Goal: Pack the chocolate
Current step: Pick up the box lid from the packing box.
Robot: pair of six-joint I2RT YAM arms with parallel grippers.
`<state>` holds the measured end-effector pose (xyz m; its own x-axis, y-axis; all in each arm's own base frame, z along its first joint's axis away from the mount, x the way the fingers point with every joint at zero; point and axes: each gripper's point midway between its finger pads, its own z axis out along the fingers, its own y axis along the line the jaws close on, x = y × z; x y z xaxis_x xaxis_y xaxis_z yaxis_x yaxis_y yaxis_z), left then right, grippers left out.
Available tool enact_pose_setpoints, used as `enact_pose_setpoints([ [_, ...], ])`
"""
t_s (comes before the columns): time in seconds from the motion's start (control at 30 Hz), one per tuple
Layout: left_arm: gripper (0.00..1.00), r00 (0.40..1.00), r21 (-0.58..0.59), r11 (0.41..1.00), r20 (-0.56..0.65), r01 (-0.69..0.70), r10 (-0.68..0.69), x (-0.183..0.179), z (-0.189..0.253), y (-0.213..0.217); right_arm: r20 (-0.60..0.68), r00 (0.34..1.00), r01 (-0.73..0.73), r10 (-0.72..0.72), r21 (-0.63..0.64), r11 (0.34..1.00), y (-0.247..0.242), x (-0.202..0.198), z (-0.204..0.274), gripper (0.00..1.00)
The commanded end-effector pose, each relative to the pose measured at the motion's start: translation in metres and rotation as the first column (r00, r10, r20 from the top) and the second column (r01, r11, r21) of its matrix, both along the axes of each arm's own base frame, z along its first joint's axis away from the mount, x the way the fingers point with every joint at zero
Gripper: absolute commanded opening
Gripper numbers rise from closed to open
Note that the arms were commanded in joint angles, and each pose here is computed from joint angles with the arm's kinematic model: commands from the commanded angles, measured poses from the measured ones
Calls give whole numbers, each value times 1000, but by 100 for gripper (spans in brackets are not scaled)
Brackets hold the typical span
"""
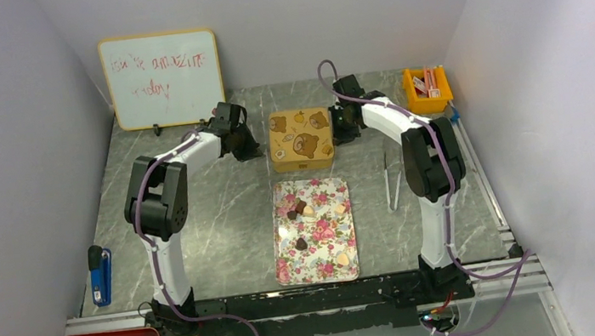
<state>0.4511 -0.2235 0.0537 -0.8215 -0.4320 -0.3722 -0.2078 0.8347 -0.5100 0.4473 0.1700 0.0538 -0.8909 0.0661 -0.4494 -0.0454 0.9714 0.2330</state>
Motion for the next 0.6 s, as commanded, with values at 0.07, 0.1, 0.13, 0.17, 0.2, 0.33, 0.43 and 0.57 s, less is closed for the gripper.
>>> enact_pose_setpoints([
  [0.07, 5, 998, -27, 999, 49, 34, -33, 6, 15, -10, 103, 994, 18, -20, 21, 1000, 2, 12, 39, 14],
  [0.1, 5, 998, -27, 999, 46, 35, -33, 6, 14, -11, 105, 994, 19, -21, 23, 1000, 1, 13, 40, 14],
  [0.13, 5, 998, -28, 999, 46, 37, -35, 6, 13, -11, 106, 994, 19, -22, 24, 1000, 1, 13, 40, 14],
  [0.17, 5, 998, -28, 999, 45, 38, -36, 6, 13, -12, 105, 994, 19, -21, 26, 999, 2, 13, 40, 14],
  [0.2, 5, 998, -30, 999, 43, 39, -38, 6, 12, -13, 103, 995, 16, -19, 27, 999, 3, 12, 40, 14],
  [0.33, 5, 998, -32, 998, 42, 46, -44, 5, 11, -16, 98, 995, 18, -20, 24, 1000, 3, 11, 38, 14],
  [0.43, 5, 998, -37, 998, 42, 52, -51, 5, 10, -19, 102, 995, 15, -19, 32, 999, 4, 9, 38, 14],
  [0.57, 5, 997, -47, 997, 40, 62, -60, 5, 8, -22, 96, 995, 8, -13, 45, 999, 6, 8, 37, 14],
])
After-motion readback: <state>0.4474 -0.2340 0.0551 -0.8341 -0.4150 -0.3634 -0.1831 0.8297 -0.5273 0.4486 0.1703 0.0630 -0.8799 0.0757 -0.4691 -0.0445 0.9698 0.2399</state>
